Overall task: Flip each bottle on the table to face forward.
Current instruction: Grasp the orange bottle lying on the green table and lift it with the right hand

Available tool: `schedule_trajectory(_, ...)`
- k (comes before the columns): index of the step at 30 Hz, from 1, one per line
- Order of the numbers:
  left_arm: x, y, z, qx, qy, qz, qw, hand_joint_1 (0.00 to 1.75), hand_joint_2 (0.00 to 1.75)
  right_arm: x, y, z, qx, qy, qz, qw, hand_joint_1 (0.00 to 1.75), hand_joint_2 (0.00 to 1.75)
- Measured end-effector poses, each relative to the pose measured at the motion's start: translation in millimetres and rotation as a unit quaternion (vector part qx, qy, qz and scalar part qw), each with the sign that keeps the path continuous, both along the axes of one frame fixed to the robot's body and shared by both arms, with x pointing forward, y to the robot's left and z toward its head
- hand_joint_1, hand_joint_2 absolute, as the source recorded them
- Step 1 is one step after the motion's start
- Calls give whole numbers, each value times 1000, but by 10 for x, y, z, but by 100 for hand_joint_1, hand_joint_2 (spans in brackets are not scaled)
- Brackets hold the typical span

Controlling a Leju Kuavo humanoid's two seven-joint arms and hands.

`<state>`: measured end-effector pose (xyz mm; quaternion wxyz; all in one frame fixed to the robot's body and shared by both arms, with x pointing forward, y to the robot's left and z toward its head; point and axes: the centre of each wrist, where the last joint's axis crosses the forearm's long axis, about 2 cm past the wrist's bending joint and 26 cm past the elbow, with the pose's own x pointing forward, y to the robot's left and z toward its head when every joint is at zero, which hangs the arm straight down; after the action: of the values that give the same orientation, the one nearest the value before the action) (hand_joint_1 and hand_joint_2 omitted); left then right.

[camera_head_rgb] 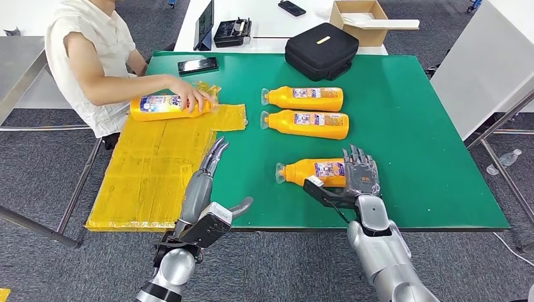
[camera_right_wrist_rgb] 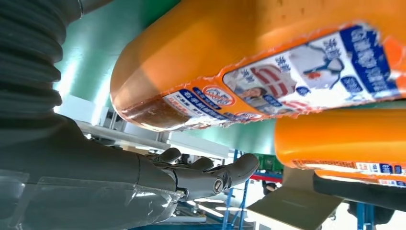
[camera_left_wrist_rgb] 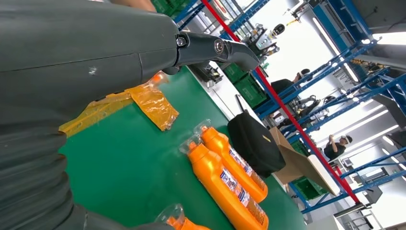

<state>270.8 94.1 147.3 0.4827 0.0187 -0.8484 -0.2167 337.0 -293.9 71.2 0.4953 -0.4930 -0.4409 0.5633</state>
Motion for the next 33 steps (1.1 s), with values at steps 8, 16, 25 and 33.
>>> schedule_trajectory(8,0,-2,0,-10,8,4,1000,0,175,45,-1,30,-10,-6,2,1000,0,175)
schedule_trajectory(16,1,-1,-7,-26,18,6,999,0,175,78,-6,47,-11,-6,5,1000,0,175)
schedule_trajectory(25,6,9,-1,-27,8,25,999,0,175,256,-68,110,-24,56,-19,998,0,175)
schedule_trajectory(33,12,-25,0,-49,2,14,999,0,175,403,-212,148,-31,47,-5,998,0,175)
